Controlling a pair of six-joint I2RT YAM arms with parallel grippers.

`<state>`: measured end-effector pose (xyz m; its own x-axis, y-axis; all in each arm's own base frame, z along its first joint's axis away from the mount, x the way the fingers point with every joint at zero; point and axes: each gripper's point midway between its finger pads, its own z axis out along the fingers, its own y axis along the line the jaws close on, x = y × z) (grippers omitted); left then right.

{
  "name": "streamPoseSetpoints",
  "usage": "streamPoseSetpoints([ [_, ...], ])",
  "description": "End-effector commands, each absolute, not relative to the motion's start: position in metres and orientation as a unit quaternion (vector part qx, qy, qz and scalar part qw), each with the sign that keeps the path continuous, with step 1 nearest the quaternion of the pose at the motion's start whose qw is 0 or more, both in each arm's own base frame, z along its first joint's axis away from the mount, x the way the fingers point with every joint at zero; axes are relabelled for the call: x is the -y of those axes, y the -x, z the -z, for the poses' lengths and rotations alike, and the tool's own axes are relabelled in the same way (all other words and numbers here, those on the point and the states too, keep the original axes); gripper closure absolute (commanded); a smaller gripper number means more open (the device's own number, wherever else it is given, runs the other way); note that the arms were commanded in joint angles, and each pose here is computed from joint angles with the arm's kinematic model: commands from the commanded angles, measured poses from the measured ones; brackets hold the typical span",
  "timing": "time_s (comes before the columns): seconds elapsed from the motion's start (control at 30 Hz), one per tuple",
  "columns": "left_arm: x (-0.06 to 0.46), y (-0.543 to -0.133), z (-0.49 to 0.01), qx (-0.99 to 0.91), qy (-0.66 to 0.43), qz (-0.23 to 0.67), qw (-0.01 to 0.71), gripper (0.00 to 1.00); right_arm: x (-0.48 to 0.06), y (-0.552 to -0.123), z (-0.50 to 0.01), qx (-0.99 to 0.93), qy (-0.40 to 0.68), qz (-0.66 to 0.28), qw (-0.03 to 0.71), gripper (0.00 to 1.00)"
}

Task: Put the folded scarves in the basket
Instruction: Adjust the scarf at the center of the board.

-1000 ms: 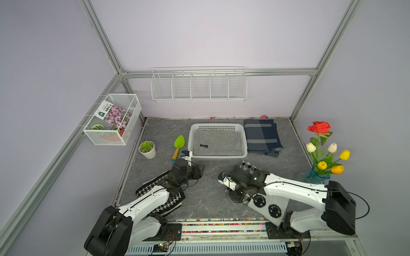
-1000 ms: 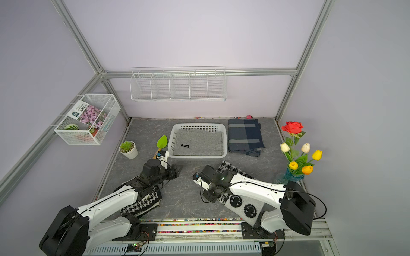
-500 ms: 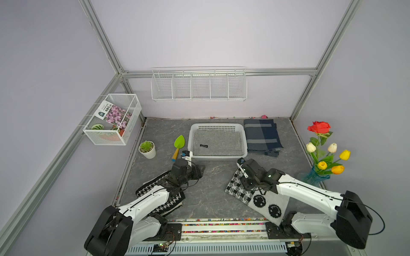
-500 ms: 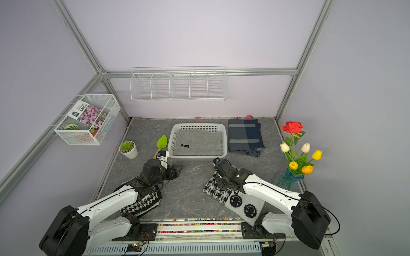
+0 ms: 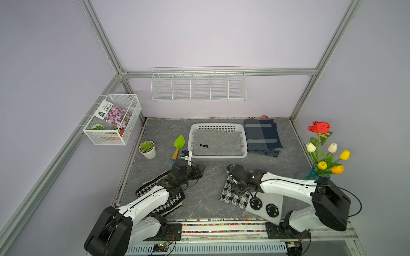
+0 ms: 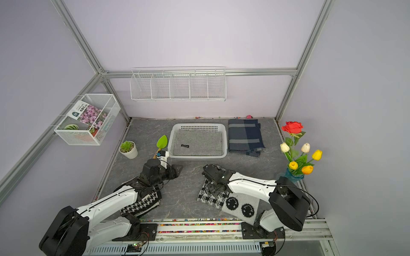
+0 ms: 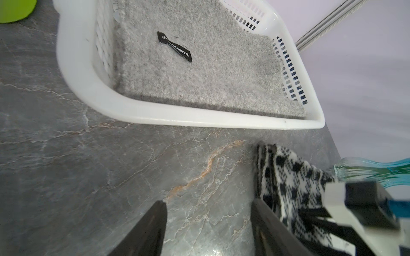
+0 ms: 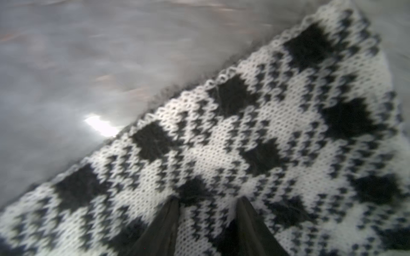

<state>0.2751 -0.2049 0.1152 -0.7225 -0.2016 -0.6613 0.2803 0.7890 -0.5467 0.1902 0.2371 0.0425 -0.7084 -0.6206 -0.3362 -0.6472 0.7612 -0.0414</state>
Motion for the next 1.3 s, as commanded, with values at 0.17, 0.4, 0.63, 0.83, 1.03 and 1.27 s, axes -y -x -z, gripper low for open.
streamPoseSetpoints([
  [0.17,0.219,-0.274,-0.113,-0.875,-0.034,0.344,0.340,0.35,-0.283,-0.156,-0.070,-0.882,0.403,-0.158,0.188,0.50],
  [0.4,0.253,-0.253,-0.097,-0.871,-0.073,0.386,0.296,0.33,-0.248,-0.191,-0.112,-0.883,0.314,-0.149,0.316,0.48],
  [0.63,0.291,-0.229,-0.071,-0.883,-0.119,0.391,0.230,0.29,-0.208,-0.201,-0.155,-0.858,0.257,-0.135,0.424,0.48],
  [0.83,0.307,-0.218,-0.049,-0.887,-0.130,0.399,0.192,0.28,-0.202,-0.201,-0.160,-0.845,0.250,-0.142,0.451,0.47],
  [1.03,0.333,-0.200,-0.035,-0.888,-0.169,0.403,0.147,0.30,-0.209,-0.202,-0.148,-0.859,0.275,-0.119,0.415,0.47],
  [1.27,0.352,-0.184,-0.021,-0.885,-0.188,0.413,0.105,0.65,-0.214,-0.203,-0.137,-0.867,0.285,-0.110,0.394,0.47],
])
